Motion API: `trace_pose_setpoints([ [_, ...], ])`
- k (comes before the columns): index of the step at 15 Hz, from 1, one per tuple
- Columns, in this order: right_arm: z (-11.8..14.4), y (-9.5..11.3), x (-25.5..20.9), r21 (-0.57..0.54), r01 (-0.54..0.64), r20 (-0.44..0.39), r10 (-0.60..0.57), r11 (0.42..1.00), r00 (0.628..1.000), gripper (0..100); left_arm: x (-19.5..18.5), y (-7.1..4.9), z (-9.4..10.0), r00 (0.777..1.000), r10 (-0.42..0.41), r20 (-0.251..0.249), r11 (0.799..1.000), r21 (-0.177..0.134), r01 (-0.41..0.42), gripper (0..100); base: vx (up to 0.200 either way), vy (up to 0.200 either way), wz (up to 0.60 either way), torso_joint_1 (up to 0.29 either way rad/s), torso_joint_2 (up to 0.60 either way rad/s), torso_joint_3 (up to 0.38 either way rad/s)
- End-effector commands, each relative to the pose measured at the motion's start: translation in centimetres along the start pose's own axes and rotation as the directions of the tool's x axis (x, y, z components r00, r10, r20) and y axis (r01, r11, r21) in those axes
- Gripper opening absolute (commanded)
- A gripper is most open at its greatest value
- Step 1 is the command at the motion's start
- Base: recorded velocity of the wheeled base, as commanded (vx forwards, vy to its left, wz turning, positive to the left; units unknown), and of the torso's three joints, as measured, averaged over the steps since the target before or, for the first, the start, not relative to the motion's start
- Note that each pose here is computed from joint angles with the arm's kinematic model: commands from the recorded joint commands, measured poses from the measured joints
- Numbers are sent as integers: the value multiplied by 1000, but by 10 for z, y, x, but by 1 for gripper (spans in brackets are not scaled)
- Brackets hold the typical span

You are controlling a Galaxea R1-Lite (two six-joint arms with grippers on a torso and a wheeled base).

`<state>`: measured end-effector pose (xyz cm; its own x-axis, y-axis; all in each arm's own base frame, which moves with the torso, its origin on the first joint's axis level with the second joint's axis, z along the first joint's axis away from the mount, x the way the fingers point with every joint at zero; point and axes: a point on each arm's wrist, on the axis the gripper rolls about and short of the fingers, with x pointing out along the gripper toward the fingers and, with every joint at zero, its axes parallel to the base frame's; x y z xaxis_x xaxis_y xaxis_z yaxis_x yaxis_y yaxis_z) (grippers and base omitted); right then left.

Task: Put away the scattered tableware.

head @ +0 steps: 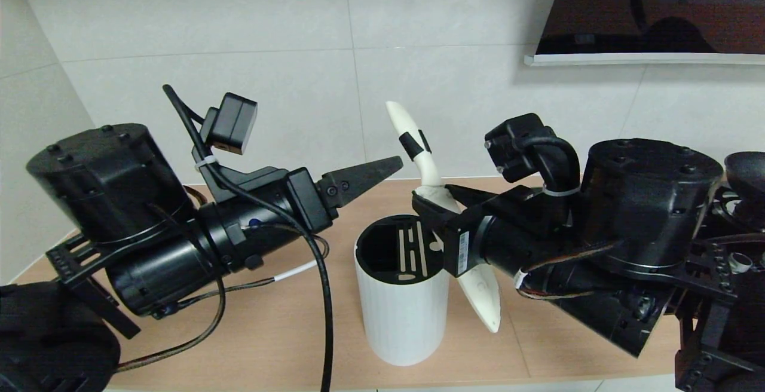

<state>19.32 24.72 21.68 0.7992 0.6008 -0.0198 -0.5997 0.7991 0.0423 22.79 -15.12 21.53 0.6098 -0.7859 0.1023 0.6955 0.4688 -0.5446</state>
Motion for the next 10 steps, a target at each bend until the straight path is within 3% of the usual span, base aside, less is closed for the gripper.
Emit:
trace_pose_setpoints([
  [1, -4, 11, -2, -1, -33, -13, 33, 999, 999, 0, 7, 2, -8, 1000, -5, -24, 1000, -8, 4, 100, 0, 0, 0, 0, 0, 0],
  [6, -9, 26, -7, -5, -83, -29, 82, 997, 996, 0, 14, 4, -10, 999, -37, 17, 999, 10, 37, 100, 0, 0, 0, 0, 0, 0],
  [10, -11, 30, -9, -7, -99, -36, 99, 995, 994, 0, 15, 0, -12, 998, -54, 9, 998, 9, 54, 100, 0, 0, 0, 0, 0, 0],
])
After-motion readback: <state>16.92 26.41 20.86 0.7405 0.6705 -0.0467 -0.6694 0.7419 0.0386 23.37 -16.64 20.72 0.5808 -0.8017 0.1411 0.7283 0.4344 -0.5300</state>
